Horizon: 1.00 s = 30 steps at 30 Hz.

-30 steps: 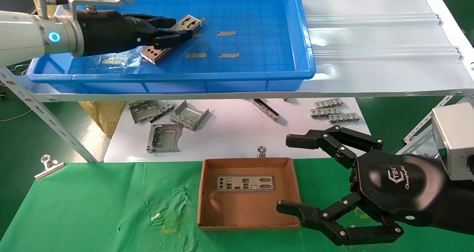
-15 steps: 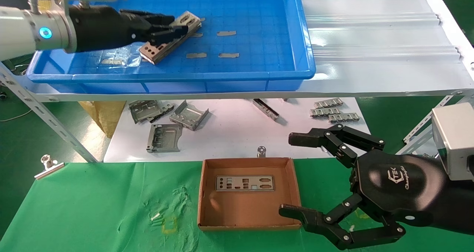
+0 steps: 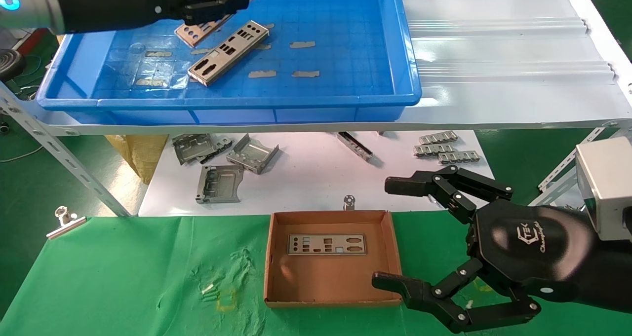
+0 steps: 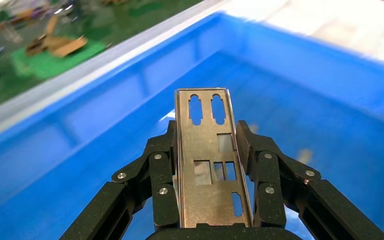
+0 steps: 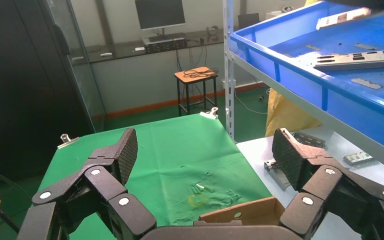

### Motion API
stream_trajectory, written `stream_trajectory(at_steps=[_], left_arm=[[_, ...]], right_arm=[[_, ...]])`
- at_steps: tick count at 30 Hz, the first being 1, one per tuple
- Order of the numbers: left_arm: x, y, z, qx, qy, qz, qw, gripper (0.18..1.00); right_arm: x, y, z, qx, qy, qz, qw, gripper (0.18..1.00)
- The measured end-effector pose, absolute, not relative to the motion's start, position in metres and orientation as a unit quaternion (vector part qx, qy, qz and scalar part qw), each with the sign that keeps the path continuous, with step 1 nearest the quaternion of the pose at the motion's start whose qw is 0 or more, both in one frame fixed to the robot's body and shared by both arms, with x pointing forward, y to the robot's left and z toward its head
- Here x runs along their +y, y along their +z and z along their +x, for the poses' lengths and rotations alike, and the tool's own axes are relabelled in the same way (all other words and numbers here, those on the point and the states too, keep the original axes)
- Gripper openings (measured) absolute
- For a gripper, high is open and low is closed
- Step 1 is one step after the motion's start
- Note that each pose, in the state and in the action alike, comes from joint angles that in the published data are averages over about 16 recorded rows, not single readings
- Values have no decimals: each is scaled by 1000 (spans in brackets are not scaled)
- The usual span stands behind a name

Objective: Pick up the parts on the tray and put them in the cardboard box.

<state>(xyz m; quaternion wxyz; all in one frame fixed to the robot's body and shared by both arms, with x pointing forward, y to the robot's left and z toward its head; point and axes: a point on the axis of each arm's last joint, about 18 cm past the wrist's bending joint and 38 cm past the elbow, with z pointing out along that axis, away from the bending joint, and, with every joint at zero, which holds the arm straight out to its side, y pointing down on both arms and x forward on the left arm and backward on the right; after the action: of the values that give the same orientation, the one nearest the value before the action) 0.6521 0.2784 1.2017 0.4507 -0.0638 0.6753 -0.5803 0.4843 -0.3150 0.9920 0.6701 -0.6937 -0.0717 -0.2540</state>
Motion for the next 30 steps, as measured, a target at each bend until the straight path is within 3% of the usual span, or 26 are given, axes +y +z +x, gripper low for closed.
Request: stream_trajectory(at_steps=[14, 22, 30], left_arm=[[242, 1147, 609, 753, -530, 125, 369, 452], [205, 1070, 622, 782, -491, 196, 329, 452], [169, 997, 652, 794, -474, 212, 316, 451]], right_arm=[[-315, 992, 484, -72, -254, -694, 670, 1000], [-315, 992, 484, -72, -254, -694, 670, 1000], [-315, 992, 484, -72, -254, -694, 670, 1000]])
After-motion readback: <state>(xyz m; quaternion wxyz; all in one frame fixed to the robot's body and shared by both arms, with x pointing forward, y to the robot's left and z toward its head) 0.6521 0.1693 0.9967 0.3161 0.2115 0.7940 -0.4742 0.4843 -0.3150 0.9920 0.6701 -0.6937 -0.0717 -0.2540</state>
